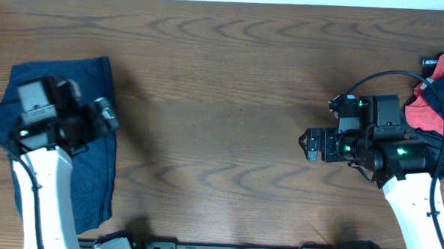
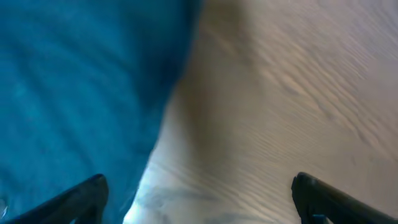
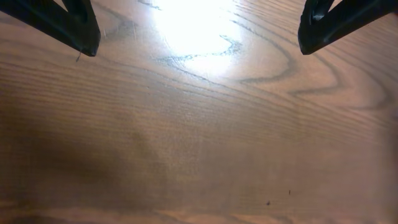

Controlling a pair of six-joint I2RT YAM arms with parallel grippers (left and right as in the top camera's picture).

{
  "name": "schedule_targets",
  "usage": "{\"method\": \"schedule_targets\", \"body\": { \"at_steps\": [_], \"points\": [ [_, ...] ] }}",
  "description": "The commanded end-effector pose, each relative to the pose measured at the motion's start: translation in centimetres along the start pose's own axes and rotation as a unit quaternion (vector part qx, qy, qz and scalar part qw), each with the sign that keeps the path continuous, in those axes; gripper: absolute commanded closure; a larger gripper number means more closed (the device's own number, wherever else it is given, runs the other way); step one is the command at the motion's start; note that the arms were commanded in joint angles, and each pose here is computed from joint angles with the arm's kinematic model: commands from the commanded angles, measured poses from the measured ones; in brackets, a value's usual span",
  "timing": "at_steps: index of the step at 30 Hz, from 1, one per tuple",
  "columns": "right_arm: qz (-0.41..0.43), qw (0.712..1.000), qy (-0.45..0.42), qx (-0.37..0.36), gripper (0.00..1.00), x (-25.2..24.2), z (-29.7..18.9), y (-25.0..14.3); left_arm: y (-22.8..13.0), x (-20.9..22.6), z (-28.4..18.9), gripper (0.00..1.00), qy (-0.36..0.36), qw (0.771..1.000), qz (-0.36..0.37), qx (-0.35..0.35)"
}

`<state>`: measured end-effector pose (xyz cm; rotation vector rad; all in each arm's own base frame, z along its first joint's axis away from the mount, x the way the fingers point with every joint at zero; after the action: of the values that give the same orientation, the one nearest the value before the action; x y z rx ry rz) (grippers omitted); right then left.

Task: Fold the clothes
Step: 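Move the left gripper onto the blue denim garment and grasp its edge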

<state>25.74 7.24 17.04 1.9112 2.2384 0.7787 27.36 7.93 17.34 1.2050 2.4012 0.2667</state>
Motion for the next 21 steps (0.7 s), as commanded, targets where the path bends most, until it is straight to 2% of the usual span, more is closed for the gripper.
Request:
{"method": "schedule_targets", "body": {
  "at_steps": [1, 2, 3, 4, 11, 14, 16, 21],
  "points": [
    [-0.021, 1.000, 0.007, -0.005, 0.01, 0.5, -0.6, 0.4, 0.6, 1.8, 0.8, 0.34, 0.017, 0.999, -0.045, 0.020],
    [-0.023, 1.000, 0.007, -0.003, 0.01, 0.5, -0.6, 0.3, 0.4, 2.2, 1.4, 0.28, 0.022, 0.998, -0.052, 0.032],
    [-0.026, 1.000, 0.007, 0.001, 0.01, 0.5, -0.6, 0.2, 0.3, 2.5, 2.0, 0.14, 0.027, 0.997, -0.056, 0.043],
    [-0.032, 0.999, 0.007, 0.004, 0.01, 0.5, -0.6, 0.0, 0.1, 2.7, 2.7, 0.12, 0.031, 0.996, -0.060, 0.057],
    [-0.037, 0.999, 0.011, 0.027, 0.01, 0.6, -0.6, -1.1, -0.7, 4.6, 7.4, 0.12, 0.065, 0.988, -0.072, 0.120],
    [-0.036, 0.999, 0.024, 0.031, 0.01, 1.0, -0.7, -1.3, -0.7, 4.8, 8.4, 0.20, 0.068, 0.987, -0.070, 0.128],
    [-0.035, 0.998, 0.031, 0.034, 0.01, 1.2, -0.7, -1.4, -0.5, 4.8, 8.7, 0.20, 0.066, 0.988, -0.069, 0.125],
    [-0.033, 0.998, 0.034, 0.041, 0.01, 1.3, -0.7, -1.7, 0.8, 4.6, 9.0, 0.13, 0.059, 0.992, -0.060, 0.098]
  ]
}}
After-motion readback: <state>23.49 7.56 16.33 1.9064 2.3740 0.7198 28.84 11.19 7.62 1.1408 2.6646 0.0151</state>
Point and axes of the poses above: each gripper's point midway between its finger pads, its own z axis out along the fingers, its own x axis along the line the jaws close on, y = z × x, the point moved 2 cm from there along -z, back along the fingers, and after that the axes turned 3 degrees about -z, right-handed, at the moved point
